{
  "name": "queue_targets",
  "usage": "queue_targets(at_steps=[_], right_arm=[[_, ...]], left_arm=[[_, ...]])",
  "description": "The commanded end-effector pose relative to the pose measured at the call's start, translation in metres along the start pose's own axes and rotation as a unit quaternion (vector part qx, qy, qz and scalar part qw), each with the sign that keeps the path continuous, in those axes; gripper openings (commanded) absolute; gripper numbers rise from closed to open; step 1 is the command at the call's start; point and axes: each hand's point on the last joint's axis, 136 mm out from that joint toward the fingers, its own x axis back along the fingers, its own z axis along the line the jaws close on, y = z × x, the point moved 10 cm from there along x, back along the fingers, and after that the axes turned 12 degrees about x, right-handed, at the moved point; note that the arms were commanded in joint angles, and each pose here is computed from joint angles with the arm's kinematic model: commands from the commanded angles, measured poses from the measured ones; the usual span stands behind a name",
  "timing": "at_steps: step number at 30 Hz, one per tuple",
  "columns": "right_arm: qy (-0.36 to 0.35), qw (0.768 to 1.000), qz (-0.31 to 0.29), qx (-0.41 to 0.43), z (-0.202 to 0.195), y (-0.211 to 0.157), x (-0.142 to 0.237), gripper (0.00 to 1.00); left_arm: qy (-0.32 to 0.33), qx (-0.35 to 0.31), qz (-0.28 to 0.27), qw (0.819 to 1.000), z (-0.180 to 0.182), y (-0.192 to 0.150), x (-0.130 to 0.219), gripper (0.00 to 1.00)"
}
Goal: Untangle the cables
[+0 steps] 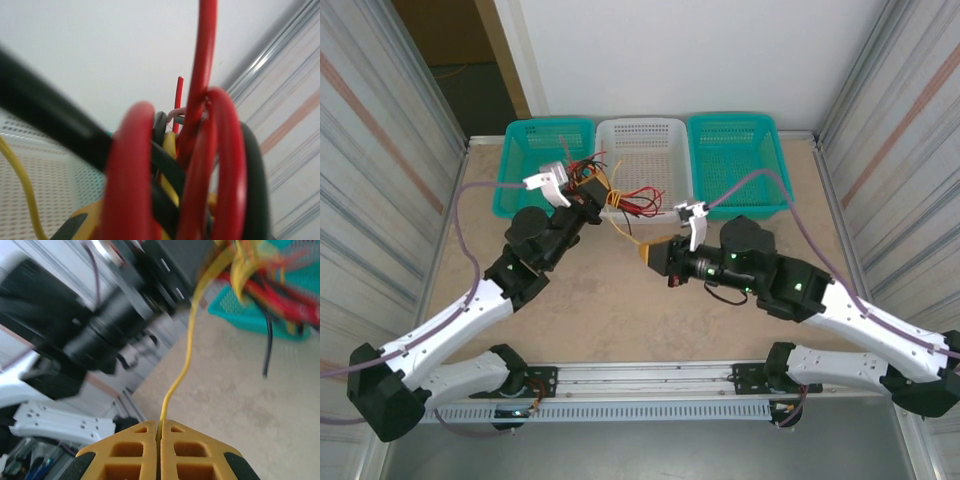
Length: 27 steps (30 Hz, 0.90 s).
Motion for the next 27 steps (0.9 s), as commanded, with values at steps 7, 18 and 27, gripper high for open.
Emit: queue_targets(at_steps=[7,18,27], right_arm=[[-0.145,0.983,-0.093,0.07,-0.017,0.082,0.057,0.0],[-0.321,0.927,-0.159,-0.112,-0.127,0.079,0.127,0.0],[-0.387,0.882,-0.213,-0.164,-0.137,0.069,0.182,0.0]], left_arm=[[0.05,0.048,0.021,0.997,0.064,-0.009,0.03,0.0],[0.103,0.158,-0.039,0.981,0.121,-0.011,0.092,0.0],[0.165,0.146,-0.023,0.975,0.138,-0.017,0.107,0.0]])
